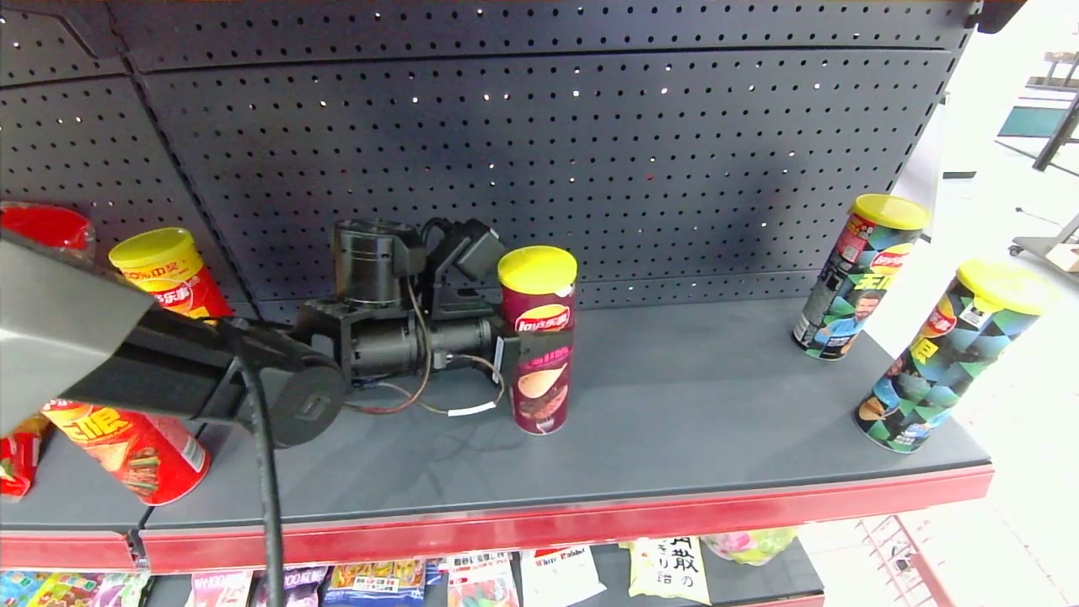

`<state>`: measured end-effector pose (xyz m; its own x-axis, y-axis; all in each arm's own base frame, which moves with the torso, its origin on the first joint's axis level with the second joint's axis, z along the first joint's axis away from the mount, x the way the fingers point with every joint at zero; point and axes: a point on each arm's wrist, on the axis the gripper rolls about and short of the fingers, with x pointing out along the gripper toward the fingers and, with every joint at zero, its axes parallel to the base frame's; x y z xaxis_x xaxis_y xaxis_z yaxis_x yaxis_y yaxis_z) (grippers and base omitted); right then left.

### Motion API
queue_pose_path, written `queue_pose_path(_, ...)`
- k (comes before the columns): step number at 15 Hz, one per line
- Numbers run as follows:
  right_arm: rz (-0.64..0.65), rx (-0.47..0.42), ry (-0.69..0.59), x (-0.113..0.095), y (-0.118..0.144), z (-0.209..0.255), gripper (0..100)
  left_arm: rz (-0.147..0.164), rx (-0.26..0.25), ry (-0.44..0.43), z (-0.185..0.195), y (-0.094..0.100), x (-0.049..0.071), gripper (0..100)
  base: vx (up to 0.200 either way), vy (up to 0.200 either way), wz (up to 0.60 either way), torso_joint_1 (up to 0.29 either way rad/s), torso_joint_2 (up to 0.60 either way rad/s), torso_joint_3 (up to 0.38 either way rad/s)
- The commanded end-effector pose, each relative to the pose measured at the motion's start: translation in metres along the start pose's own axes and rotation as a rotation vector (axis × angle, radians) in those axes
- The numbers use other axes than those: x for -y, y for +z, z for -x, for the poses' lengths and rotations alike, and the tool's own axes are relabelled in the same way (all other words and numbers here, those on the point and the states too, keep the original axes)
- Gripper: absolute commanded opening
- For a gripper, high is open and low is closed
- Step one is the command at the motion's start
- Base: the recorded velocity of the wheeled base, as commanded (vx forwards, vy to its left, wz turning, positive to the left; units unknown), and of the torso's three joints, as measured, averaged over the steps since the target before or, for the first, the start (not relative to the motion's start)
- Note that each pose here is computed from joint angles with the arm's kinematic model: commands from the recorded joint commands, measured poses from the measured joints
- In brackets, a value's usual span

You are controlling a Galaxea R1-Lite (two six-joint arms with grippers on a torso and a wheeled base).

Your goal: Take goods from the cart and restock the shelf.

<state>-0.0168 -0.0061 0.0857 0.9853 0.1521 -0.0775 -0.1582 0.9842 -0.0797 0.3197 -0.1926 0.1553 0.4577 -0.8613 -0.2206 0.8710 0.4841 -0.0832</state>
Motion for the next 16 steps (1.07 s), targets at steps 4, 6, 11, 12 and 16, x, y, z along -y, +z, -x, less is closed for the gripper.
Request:
queue_pose_path(4,0.000,-0.002,0.002,0.000,0.000,0.000,0,-0.003,-0.006,-0.096,0.046,-0.003,0.040,0,0.000,0.000,0.00,0.000,0.00,0.000)
queue_pose_path(6,0.000,-0.002,0.002,0.000,0.000,0.000,0,-0.026,0.010,-0.102,0.042,-0.006,0.040,0,0.000,0.000,0.00,0.000,0.00,0.000)
queue_pose_path(11,0.000,-0.002,0.002,0.000,0.000,0.000,0,-0.034,0.003,-0.116,0.030,-0.013,0.039,0,0.000,0.000,0.00,0.000,0.00,0.000)
queue_pose_path(12,0.000,-0.002,0.002,0.000,0.000,0.000,0,-0.042,0.011,-0.116,0.028,-0.014,0.038,0,0.000,0.000,0.00,0.000,0.00,0.000)
queue_pose_path(16,0.000,-0.002,0.002,0.000,0.000,0.000,0,-0.047,0.007,-0.135,0.023,-0.018,0.042,0,0.000,0.000,0.00,0.000,0.00,0.000)
